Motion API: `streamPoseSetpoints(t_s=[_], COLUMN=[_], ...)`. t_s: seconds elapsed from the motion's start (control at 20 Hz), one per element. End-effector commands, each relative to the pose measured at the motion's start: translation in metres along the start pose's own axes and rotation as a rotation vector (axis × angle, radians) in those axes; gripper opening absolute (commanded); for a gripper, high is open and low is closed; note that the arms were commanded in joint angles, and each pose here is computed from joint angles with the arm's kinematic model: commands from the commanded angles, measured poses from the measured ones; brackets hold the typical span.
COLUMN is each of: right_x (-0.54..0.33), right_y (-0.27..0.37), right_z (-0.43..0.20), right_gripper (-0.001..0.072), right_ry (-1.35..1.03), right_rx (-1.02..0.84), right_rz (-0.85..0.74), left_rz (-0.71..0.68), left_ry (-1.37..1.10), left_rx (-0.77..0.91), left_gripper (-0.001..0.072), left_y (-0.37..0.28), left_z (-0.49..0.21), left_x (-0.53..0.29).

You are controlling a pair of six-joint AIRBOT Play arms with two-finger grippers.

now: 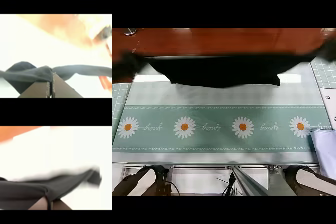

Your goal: Fold the shirts.

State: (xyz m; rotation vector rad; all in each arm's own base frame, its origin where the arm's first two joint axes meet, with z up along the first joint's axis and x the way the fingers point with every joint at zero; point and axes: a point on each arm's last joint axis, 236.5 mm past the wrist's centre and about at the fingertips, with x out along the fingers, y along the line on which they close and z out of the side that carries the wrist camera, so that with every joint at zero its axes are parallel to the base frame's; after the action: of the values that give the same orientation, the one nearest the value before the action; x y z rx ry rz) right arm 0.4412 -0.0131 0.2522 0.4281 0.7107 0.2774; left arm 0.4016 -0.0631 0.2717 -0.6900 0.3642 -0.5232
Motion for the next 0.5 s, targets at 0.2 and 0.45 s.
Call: streamPoseSetpoints(t_s=[0.2, 0.45], right_x=[-0.251, -0.336], right_y=[0.137, 0.187], right_z=[0.051, -0.008], right_gripper=[0.0022, 0.0022], right_ry=[-0.587, -0.734], right_rx=[-0.373, -0.445], right_rz=[-0.231, -0.27], left_rz=[0.06, 0.419], left_ry=[-0.536, -0.656], left_rx=[0.643, 0.75], left_gripper=[0.0019, 0.0019], left_y=[-0.238, -0.241], left_z=[0.115, 0.084], left_x=[-0.169, -0.269])
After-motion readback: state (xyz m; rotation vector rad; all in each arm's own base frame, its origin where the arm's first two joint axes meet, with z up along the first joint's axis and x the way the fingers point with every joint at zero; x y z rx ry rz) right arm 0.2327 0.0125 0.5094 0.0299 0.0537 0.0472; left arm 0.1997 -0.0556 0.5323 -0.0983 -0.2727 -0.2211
